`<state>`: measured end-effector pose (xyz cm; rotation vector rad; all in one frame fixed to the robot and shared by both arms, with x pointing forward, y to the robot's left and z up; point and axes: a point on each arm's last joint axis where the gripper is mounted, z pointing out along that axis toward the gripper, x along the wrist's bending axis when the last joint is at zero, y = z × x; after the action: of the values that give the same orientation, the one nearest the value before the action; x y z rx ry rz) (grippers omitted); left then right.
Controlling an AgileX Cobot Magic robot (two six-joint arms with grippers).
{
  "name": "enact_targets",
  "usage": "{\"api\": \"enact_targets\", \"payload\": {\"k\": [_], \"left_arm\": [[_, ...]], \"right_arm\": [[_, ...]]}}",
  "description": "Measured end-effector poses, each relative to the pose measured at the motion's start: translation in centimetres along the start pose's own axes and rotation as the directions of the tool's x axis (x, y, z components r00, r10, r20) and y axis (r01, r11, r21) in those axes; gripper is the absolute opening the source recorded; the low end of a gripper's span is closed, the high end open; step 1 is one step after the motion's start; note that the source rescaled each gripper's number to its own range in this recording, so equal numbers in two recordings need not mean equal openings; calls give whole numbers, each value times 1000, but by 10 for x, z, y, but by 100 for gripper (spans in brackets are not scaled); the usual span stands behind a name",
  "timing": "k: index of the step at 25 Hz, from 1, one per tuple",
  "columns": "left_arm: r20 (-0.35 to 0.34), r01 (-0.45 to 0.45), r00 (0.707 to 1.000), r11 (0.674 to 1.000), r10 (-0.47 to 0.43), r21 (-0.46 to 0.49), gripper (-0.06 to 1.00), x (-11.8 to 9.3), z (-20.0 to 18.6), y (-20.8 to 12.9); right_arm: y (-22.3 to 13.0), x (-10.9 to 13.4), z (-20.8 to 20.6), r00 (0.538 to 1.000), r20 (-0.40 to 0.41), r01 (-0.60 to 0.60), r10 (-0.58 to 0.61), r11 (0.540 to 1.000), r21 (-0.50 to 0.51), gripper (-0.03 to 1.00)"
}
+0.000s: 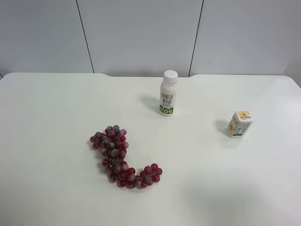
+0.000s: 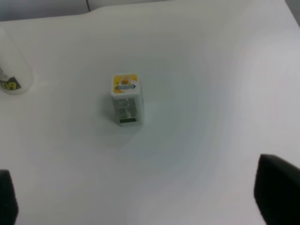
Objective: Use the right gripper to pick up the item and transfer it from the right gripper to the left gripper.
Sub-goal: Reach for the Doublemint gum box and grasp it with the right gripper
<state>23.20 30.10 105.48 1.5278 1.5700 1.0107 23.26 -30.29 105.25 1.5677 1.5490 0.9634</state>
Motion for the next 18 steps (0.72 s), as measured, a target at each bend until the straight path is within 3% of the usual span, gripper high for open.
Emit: {"api": "enact_targets", "payload": {"k": [18], "left_arm": [[0, 0, 1000, 1000, 0, 0, 100, 0, 0, 0]], "right_arm": [[0, 0, 0, 1000, 0, 0, 0, 1000, 0, 100]]}}
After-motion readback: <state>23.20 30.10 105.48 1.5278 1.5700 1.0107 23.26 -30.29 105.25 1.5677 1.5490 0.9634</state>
